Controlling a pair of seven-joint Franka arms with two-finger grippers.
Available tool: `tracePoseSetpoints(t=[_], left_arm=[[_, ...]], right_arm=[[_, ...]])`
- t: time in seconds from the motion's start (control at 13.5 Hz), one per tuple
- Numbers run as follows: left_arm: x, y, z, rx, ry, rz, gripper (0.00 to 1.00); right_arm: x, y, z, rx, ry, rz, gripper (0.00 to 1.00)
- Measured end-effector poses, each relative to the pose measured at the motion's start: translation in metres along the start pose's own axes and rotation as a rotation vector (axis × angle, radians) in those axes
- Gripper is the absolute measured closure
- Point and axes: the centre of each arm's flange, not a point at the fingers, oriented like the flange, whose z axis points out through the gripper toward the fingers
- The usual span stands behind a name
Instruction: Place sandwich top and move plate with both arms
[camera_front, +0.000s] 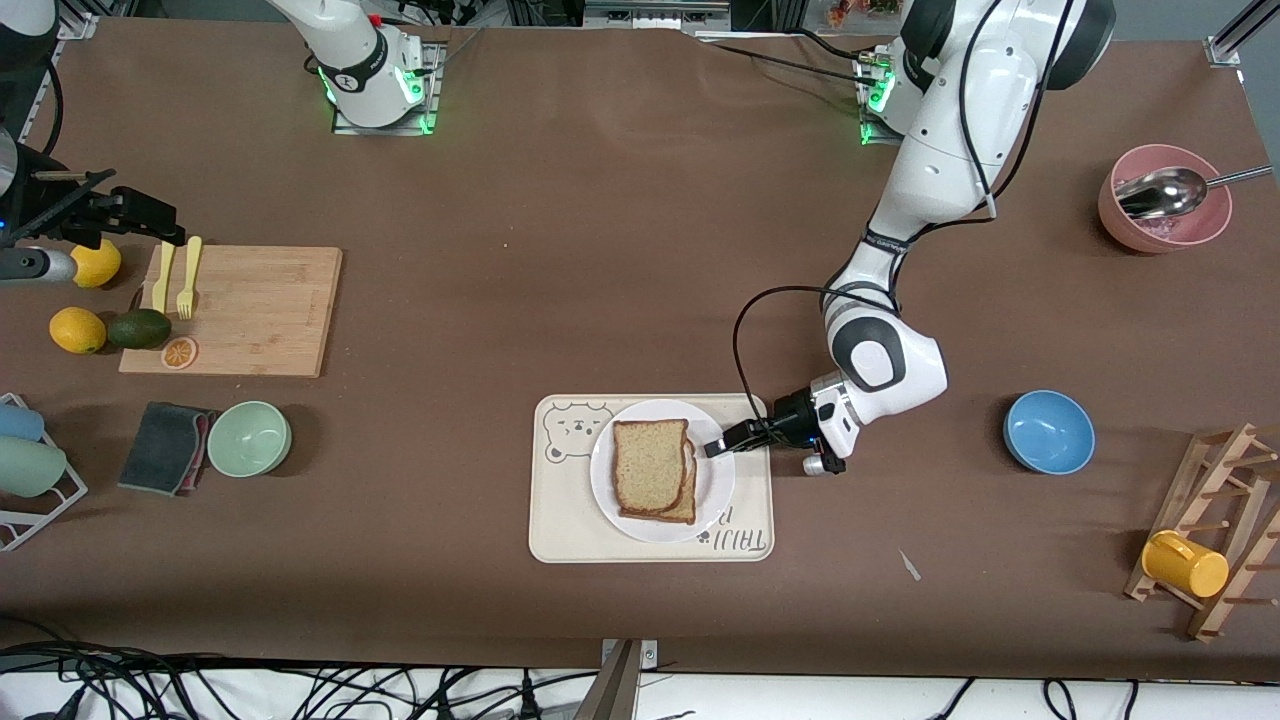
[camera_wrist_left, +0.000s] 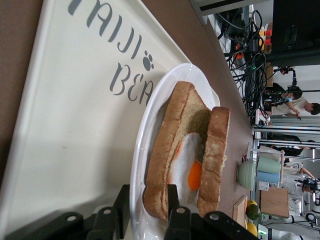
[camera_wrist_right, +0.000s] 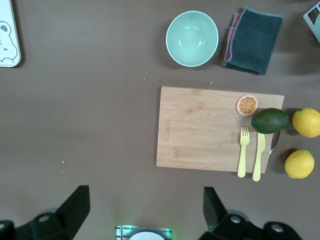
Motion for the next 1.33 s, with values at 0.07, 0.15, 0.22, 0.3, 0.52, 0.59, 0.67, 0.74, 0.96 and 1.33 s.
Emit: tracePoseSetpoints(t=[0.07, 0.15, 0.22, 0.3, 0.52, 0.59, 0.67, 0.74, 0.96, 1.33], left_arm=[[0.001, 0.001, 0.0, 0.003, -0.003, 0.007, 0.6], [0.002, 0.002, 0.0, 0.007, -0.008, 0.018, 0.59], [0.003, 0.004, -0.002, 0.01, -0.01, 0.027, 0.59], [0.005, 0.006, -0.004, 0.013, -0.011, 0.036, 0.59], [0.012, 0.012, -0.013, 0.029, -0.019, 0.057, 0.58], [0.013, 0.014, -0.018, 0.039, -0.024, 0.068, 0.58], [0.013, 0.014, -0.022, 0.049, -0.029, 0.076, 0.56], [0.013, 0.014, -0.027, 0.061, -0.037, 0.086, 0.55], [0.01, 0.008, -0.046, 0.109, -0.064, 0.11, 0.55], [0.003, 0.021, -0.096, 0.219, -0.126, 0.14, 0.55]], right_arm=[[0.0, 0.0, 0.0, 0.0, 0.0, 0.0, 0.0], [0.0, 0.0, 0.0, 0.0, 0.0, 0.0, 0.0], [0.0, 0.0, 0.0, 0.0, 0.0, 0.0, 0.0], [0.0, 0.0, 0.0, 0.0, 0.0, 0.0, 0.0], [0.0, 0.0, 0.0, 0.0, 0.0, 0.0, 0.0], [0.0, 0.0, 0.0, 0.0, 0.0, 0.0, 0.0], [0.0, 0.0, 0.0, 0.0, 0.0, 0.0, 0.0], [0.0, 0.0, 0.0, 0.0, 0.0, 0.0, 0.0], [0.0, 0.0, 0.0, 0.0, 0.0, 0.0, 0.0], [0.0, 0.0, 0.0, 0.0, 0.0, 0.0, 0.0]])
